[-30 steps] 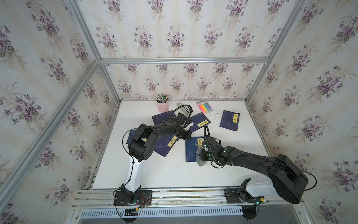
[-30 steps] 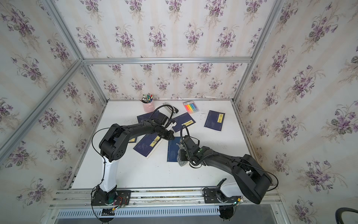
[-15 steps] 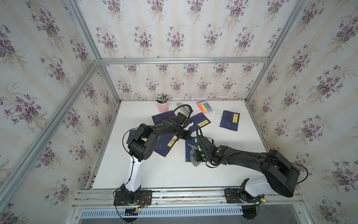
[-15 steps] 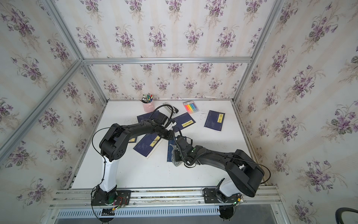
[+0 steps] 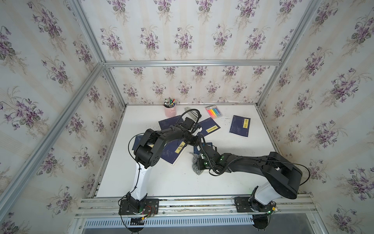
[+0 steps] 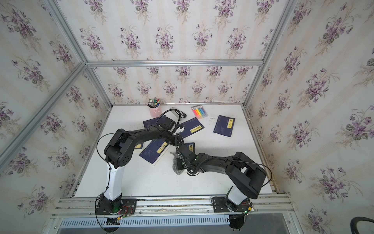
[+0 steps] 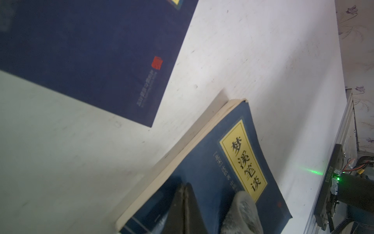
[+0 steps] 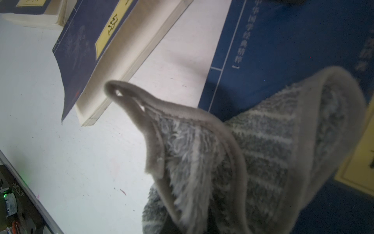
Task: Wipe the cover of the book
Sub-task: Wipe the dirt from the cover of the book.
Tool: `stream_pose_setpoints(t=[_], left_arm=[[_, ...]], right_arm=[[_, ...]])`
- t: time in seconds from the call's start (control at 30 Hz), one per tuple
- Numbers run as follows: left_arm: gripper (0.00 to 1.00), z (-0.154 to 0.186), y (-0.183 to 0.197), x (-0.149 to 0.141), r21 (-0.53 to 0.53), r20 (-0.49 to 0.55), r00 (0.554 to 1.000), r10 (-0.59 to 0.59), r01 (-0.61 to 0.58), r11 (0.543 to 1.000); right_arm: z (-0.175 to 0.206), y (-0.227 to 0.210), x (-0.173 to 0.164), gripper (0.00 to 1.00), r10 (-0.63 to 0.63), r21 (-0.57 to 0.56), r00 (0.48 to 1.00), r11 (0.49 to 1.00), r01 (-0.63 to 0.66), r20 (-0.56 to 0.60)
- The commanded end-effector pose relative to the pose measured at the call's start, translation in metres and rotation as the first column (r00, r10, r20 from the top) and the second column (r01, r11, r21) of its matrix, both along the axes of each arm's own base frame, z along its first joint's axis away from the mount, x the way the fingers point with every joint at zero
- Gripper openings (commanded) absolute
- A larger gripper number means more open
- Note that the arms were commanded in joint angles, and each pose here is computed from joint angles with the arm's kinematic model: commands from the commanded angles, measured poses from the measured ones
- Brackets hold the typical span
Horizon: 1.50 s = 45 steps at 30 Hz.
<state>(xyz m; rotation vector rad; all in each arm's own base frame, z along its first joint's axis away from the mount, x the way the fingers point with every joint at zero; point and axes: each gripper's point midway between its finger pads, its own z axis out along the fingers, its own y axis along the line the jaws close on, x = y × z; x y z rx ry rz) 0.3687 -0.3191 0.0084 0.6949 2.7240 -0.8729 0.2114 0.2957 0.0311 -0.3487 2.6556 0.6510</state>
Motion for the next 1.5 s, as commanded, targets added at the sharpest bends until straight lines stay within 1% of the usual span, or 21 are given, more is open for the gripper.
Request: stream_pose_setpoints(t=[0.0, 0.33, 0.4, 0.63, 0.83, 0.97, 1.07, 1.2, 1.37, 1.47], left_arm=[[0.0, -0.044, 0.04, -0.022, 0.233, -0.084, 0.996, 0.043, -0.022, 0.972], [0.0, -0.046, 0.041, -0.022, 0.24, -0.088, 0.995, 0.04, -0.018, 0.97], [0.0, -0.046, 0.042, -0.022, 0.241, -0.089, 0.995, 0.041, -0.018, 0.97], [0.0, -0.046, 0.041, -0.023, 0.237, -0.093, 0.995, 0.04, -0.017, 0.971], [0.0, -0.045, 0.041, -0.024, 0.239, -0.092, 0.995, 0.037, -0.014, 0.971], [0.0, -0.038, 0.044, -0.021, 0.251, -0.052, 0.998, 0.041, -0.026, 0.968], [0.0, -0.039, 0.052, -0.02, 0.312, -0.017, 0.999, 0.038, -0.031, 0.95], [0.0, -0.042, 0.053, -0.02, 0.365, 0.008, 1.0, 0.025, -0.026, 0.931], [0.0, -0.053, 0.055, -0.022, 0.392, -0.025, 0.999, 0.046, -0.033, 0.92], [0.0, -0.054, 0.053, -0.022, 0.384, -0.032, 0.998, 0.048, -0.032, 0.923]], right_arm=[[-0.002, -0.02, 0.003, 0.0, -0.064, -0.041, 0.998, 0.997, 0.064, 0.003], [-0.01, -0.078, 0.013, 0.0, -0.205, -0.098, 0.979, 0.974, 0.203, -0.01], [-0.009, -0.085, 0.014, 0.0, -0.223, -0.095, 0.975, 0.97, 0.222, -0.006], [-0.005, -0.099, 0.015, 0.0, -0.255, -0.153, 0.967, 0.955, 0.255, 0.019], [-0.001, -0.074, 0.013, 0.0, -0.186, -0.119, 0.982, 0.975, 0.186, 0.016], [-0.007, -0.063, 0.011, 0.0, -0.167, -0.108, 0.986, 0.98, 0.165, -0.005], [-0.014, -0.064, 0.01, 0.0, -0.177, -0.123, 0.984, 0.977, 0.174, -0.019], [-0.008, -0.062, 0.012, 0.0, -0.179, -0.105, 0.984, 0.979, 0.177, -0.007], [0.005, -0.045, 0.011, 0.0, -0.136, -0.05, 0.99, 0.989, 0.137, 0.03], [0.003, -0.031, 0.006, 0.0, -0.093, -0.054, 0.995, 0.994, 0.095, 0.033]])
